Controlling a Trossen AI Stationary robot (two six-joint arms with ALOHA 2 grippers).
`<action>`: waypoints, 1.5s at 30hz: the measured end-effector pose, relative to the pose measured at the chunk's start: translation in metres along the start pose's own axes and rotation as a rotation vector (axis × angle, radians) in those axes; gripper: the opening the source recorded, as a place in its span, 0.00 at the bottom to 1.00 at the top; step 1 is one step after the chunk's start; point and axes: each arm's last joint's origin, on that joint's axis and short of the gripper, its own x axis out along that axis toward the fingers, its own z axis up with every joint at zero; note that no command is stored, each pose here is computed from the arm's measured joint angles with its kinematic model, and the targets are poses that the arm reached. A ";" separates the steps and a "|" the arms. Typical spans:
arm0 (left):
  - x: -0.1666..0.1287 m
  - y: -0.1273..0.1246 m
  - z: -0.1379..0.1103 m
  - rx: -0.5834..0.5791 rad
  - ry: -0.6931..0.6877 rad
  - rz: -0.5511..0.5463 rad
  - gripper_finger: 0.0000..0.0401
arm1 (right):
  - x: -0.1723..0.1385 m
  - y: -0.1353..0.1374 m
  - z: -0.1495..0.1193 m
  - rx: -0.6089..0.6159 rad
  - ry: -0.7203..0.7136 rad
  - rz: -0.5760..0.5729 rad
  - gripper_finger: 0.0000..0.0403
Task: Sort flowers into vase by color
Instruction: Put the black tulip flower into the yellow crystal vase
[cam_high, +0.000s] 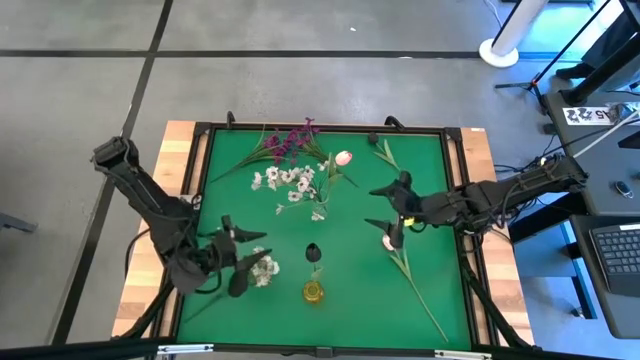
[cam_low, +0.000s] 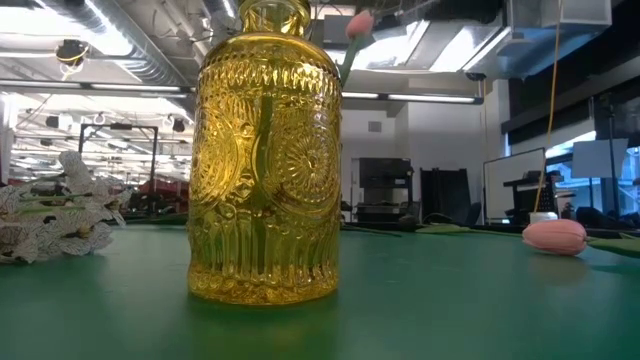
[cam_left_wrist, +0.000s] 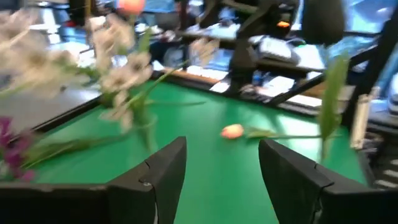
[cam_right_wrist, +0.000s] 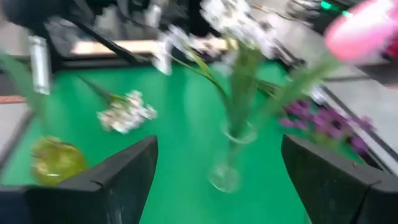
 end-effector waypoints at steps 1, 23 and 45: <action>0.000 0.003 -0.003 -0.008 0.013 0.014 0.49 | 0.000 -0.001 -0.003 0.005 0.024 -0.030 0.84; -0.004 0.071 -0.088 -0.200 0.140 0.212 0.47 | 0.036 -0.087 -0.095 0.284 0.444 -0.332 0.84; 0.036 0.089 -0.092 -0.074 0.328 0.282 0.47 | 0.068 -0.173 -0.122 0.420 0.521 -0.495 0.84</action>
